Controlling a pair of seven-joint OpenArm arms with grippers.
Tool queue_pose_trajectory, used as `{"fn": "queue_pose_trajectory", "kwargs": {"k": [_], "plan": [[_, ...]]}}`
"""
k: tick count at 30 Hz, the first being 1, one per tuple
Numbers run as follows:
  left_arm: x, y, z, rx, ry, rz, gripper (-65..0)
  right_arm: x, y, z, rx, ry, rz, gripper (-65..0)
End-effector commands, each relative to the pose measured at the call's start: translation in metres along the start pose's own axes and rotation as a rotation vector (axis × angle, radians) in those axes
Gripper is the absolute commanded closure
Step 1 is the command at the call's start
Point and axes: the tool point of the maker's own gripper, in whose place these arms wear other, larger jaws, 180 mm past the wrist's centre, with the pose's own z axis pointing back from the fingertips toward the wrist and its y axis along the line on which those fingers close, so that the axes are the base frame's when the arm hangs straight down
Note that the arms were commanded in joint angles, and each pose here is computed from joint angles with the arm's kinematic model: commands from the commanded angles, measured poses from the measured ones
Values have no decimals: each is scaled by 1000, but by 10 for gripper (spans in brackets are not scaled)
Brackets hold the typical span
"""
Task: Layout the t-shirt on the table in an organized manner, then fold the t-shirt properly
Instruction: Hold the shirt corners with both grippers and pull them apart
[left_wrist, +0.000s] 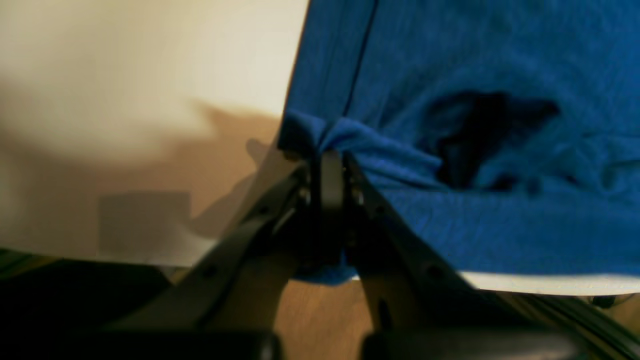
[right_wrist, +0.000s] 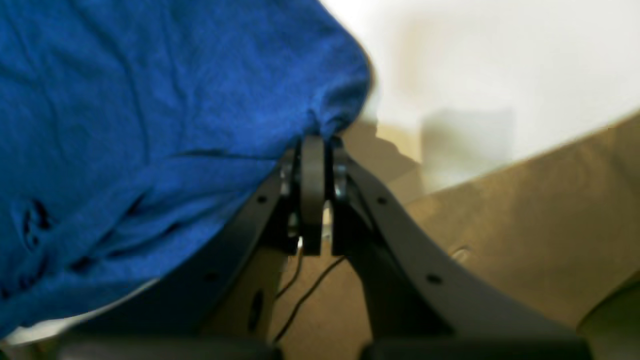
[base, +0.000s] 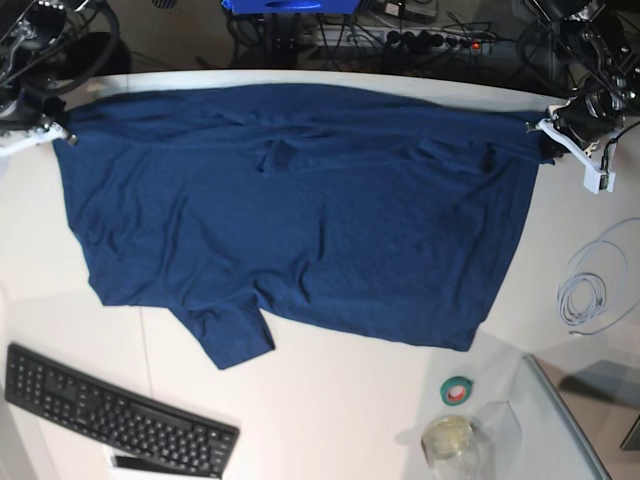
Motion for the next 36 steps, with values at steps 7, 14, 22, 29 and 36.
{"fn": "queue_pose_trajectory", "kwargs": {"k": [7,14,22,29,36], "plan": [[34,3,1,4,-66,-9,0,39,16,-6,26,-66,-63,-3],[42,-7,-22,-58,-64,62,0,48,21,-29,59,-13,-110,-3],[56,-5,-37,-100,-93,176,0,52,10,-44,54,-1,-136,-3],[62,4,-28,-85,-55,219,0,49,8,-49,53,3,-142,-3],[63,-5,-18,-72,-28,186,0,50,7,-49,51,2,-142,-3]]}}
